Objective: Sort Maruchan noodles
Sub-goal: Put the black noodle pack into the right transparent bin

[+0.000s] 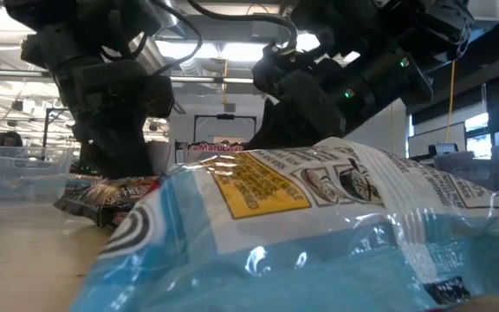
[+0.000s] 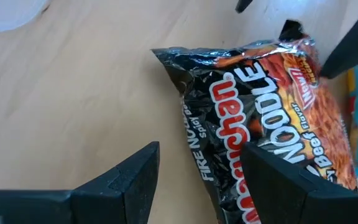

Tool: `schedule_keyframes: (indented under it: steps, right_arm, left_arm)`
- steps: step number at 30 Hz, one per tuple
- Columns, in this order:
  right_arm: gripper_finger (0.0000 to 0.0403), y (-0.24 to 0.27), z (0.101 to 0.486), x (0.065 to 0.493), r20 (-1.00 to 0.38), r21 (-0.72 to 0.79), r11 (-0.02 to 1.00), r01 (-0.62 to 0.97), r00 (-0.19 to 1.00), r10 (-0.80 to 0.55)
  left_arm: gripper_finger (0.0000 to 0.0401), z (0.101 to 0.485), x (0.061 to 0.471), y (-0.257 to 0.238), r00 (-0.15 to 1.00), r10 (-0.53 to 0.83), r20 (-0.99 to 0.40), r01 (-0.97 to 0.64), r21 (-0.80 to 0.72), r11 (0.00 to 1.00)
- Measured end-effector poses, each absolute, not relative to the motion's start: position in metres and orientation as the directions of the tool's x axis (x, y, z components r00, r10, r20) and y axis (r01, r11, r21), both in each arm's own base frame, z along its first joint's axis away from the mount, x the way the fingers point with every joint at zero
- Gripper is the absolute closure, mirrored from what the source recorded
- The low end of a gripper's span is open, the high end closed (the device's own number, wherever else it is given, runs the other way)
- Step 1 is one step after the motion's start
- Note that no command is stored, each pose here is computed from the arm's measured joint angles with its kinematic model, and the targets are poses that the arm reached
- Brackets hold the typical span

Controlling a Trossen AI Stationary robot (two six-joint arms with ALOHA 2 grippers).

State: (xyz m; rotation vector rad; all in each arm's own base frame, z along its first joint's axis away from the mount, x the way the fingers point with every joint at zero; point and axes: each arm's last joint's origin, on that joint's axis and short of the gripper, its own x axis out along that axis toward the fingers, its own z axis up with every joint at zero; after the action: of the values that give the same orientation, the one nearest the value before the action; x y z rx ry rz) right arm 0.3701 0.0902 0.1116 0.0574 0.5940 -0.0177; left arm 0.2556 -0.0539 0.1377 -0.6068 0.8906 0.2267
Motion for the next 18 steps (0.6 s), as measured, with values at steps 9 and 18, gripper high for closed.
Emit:
schedule_keyframes:
  steps: [9, 18]
  right_arm:
    - [0.007, 0.0888, 0.1107, 0.369, -0.572, -0.062, 0.998, 0.012, 0.819, -0.045]
    - [0.007, 0.0883, 0.1096, 0.368, -0.583, -0.079, 0.997, 0.019, 0.81, -0.061]
  left_arm:
    - [0.0183, 0.1375, 0.2567, -0.0566, 0.653, -0.152, -0.742, -0.385, -0.497, 0.778]
    - [0.0183, 0.1406, 0.2596, -0.0588, 0.674, -0.21, -0.708, -0.375, -0.573, 0.728]
